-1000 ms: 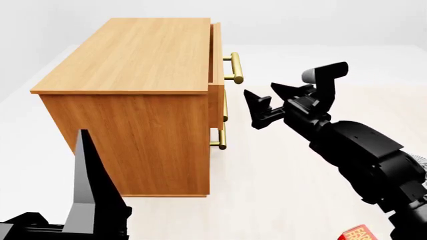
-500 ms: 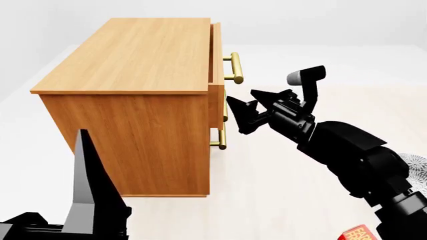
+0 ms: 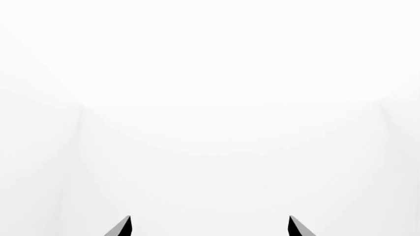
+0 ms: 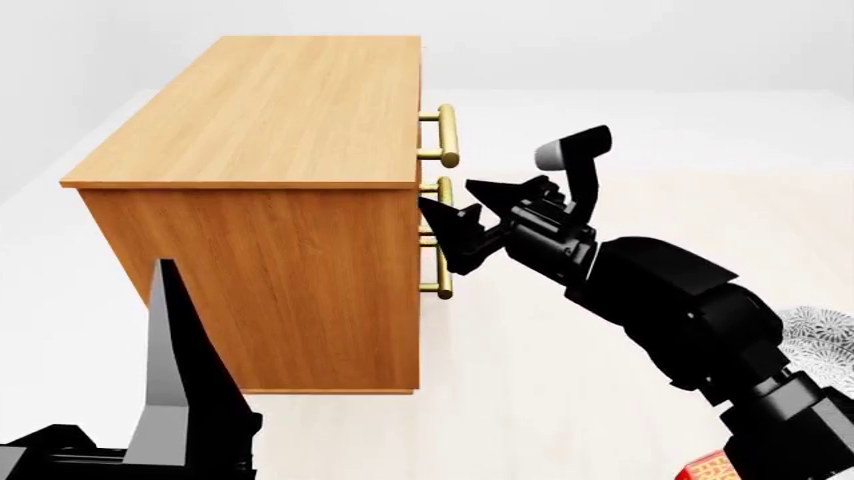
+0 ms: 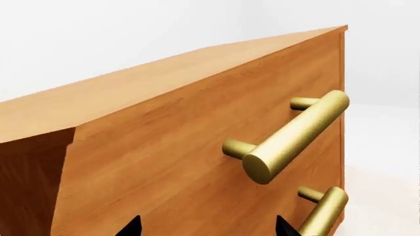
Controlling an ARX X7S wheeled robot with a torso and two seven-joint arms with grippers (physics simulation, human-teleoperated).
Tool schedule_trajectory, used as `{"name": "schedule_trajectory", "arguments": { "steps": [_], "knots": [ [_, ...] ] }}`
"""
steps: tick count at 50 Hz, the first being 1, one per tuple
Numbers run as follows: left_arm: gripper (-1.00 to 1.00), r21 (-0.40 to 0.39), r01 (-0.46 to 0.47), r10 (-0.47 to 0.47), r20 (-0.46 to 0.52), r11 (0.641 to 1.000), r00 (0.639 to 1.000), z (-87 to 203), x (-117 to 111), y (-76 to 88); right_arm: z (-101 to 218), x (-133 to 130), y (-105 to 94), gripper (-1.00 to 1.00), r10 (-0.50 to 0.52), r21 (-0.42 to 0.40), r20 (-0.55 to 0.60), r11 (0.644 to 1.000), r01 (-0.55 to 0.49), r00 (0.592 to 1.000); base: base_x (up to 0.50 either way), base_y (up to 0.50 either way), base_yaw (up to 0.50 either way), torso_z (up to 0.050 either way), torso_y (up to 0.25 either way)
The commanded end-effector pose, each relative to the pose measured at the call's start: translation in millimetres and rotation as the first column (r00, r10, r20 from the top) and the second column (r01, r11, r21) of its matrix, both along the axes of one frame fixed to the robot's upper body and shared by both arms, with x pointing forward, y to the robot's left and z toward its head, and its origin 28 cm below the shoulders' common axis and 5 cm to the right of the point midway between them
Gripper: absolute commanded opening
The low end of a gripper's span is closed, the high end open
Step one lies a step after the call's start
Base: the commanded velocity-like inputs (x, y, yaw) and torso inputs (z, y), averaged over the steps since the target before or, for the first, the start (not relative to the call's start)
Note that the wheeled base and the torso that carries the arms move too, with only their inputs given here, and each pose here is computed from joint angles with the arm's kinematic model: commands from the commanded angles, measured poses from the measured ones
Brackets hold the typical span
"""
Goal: Close the top drawer of the cabinet and put the bowl on top of it.
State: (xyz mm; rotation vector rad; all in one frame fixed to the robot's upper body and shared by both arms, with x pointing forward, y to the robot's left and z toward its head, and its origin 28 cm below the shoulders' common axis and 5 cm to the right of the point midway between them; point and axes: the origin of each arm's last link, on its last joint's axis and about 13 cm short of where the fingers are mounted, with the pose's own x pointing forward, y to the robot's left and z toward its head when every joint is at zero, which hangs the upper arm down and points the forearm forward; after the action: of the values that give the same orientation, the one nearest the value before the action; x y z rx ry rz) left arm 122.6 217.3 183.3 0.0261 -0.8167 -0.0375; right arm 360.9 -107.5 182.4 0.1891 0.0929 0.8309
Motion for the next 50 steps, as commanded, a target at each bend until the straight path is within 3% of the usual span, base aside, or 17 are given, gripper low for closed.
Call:
{"name": "schedule_trajectory", "arguments": {
  "steps": [1, 8, 21, 28, 41, 48, 50],
  "knots": [
    [1.0, 0.017, -0.023, 0.023, -0.001, 1.0, 1.0, -2, 3, 1.1, -1, -1, 24.8, 1.0, 0.109, 0.01, 0.013, 0.994, -0.109, 0.994, 0.0, 0.0, 0.0, 0.0, 0.0],
    [1.0, 0.017, -0.023, 0.023, -0.002, 1.0, 1.0, -1, 3, 1.3, -3, -2, 25.1, 1.0, 0.112, -0.003, 0.015, 0.994, -0.112, 0.994, 0.0, 0.0, 0.01, 0.0, 0.0],
    [1.0, 0.019, -0.02, 0.02, -0.002, 1.0, 1.0, -1, 3, 0.6, -3, -3, 7.9, 1.0, 0.037, -0.024, 0.026, 0.999, -0.037, 0.999, 0.0, 0.0, 0.0, 0.0, 0.0],
    [1.0, 0.019, -0.018, 0.018, -0.002, 1.0, 1.0, -1, 3, 0.4, 0, -11, -11.0, 1.0, -0.031, -0.081, 0.054, 0.996, 0.035, 0.998, 0.0, 0.0, 0.0, 0.0, 0.0],
    [1.0, 0.019, -0.022, 0.022, -0.001, 1.0, 1.0, -1, 4, 1.5, 7, -20, -37.0, 1.0, -0.123, -0.107, 0.083, 0.986, 0.132, 0.989, 0.0, 0.0, 0.0, 0.0, 0.0],
    [1.0, 0.017, -0.023, 0.023, 0.0, 1.0, 1.0, -1, 3, 1.8, 16, -25, -49.7, 1.0, -0.183, -0.139, 0.113, 0.97, 0.198, 0.977, 0.0, 0.0, 0.0, 0.0, 0.0],
    [1.0, 0.018, -0.023, 0.023, 0.0, 1.0, 1.0, -1, 3, 1.8, 19, -25, -54.4, 1.0, -0.218, -0.187, 0.12, 0.953, 0.237, 0.969, 0.0, 0.0, 0.0, 0.0, 0.0]
  ]
}}
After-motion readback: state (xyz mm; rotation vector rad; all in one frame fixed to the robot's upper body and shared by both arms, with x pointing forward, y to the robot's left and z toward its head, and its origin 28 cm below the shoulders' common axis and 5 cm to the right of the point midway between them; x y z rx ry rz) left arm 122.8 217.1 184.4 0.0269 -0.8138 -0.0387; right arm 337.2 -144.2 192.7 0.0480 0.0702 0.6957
